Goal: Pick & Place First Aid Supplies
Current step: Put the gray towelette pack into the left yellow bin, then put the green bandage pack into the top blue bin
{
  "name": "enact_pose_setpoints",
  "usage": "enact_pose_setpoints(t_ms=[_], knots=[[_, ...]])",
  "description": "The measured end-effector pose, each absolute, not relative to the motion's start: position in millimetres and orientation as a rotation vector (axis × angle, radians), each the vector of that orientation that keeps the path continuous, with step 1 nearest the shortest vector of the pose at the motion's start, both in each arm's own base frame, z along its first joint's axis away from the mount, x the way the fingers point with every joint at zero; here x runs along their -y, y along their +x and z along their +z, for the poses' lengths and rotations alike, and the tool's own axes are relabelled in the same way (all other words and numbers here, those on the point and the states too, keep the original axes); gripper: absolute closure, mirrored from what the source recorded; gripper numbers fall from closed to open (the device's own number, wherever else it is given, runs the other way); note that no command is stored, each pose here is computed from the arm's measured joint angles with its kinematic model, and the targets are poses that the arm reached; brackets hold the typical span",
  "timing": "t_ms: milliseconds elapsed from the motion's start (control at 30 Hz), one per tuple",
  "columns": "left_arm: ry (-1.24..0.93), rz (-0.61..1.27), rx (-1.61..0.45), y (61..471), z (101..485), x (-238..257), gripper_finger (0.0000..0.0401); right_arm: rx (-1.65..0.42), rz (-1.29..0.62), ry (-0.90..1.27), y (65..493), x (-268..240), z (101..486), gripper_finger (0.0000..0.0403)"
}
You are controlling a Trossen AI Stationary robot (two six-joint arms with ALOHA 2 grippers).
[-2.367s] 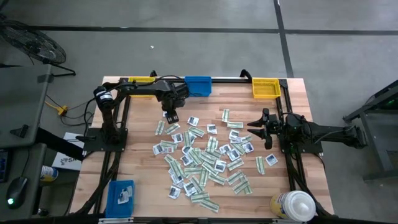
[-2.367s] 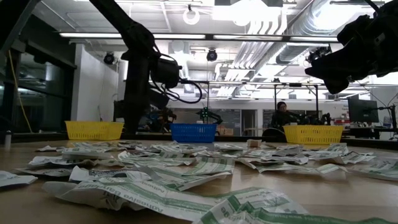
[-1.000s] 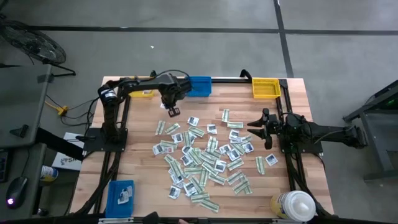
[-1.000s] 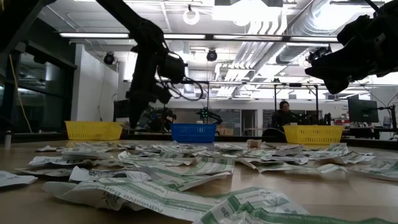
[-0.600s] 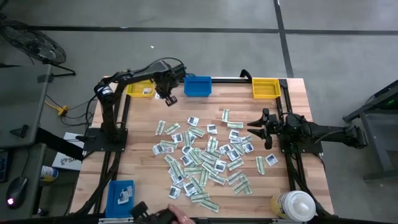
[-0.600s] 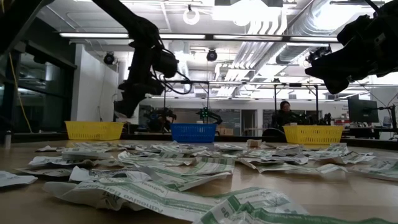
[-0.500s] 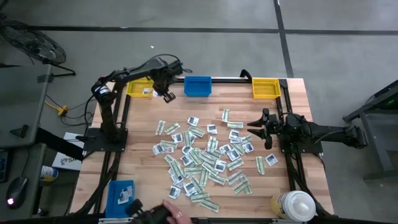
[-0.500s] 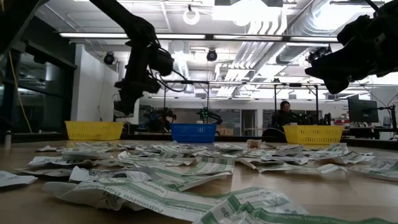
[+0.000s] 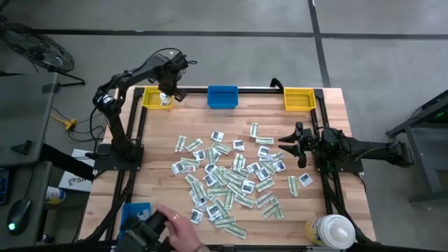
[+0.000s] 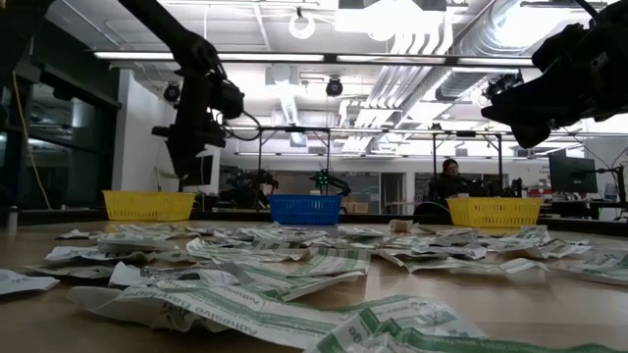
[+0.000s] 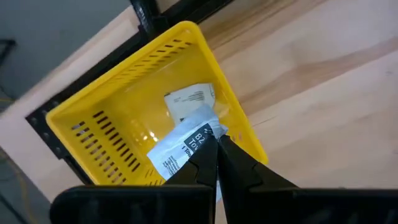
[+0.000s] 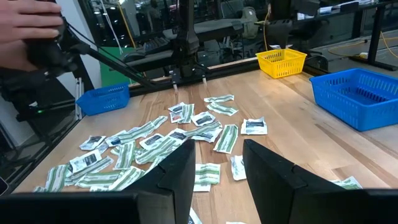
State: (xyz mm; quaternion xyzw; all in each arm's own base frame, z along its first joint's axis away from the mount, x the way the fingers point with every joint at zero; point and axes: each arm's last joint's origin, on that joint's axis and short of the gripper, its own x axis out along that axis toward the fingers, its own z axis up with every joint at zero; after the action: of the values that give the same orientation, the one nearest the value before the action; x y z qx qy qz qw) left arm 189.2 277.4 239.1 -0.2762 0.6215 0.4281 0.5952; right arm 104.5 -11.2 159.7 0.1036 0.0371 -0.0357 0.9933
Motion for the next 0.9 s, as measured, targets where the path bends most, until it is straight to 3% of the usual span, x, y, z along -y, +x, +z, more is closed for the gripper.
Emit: enact_pose_setpoints(t_ms=[233,733,900], knots=[[-0.72,1.005,-1.412,179,239,-284,0.0397,-0.074,-0.072,0.208,104,11,160,0.0274],[-0.674,1.069,-1.444,175,239,-286,0.032,-0.074,-0.071,0.208,104,11,160,0.0274],[-0.64,0.97,-1.493,188,238,-274,0.0318,-0.074,-0.071,0.208,104,11,160,0.0274]])
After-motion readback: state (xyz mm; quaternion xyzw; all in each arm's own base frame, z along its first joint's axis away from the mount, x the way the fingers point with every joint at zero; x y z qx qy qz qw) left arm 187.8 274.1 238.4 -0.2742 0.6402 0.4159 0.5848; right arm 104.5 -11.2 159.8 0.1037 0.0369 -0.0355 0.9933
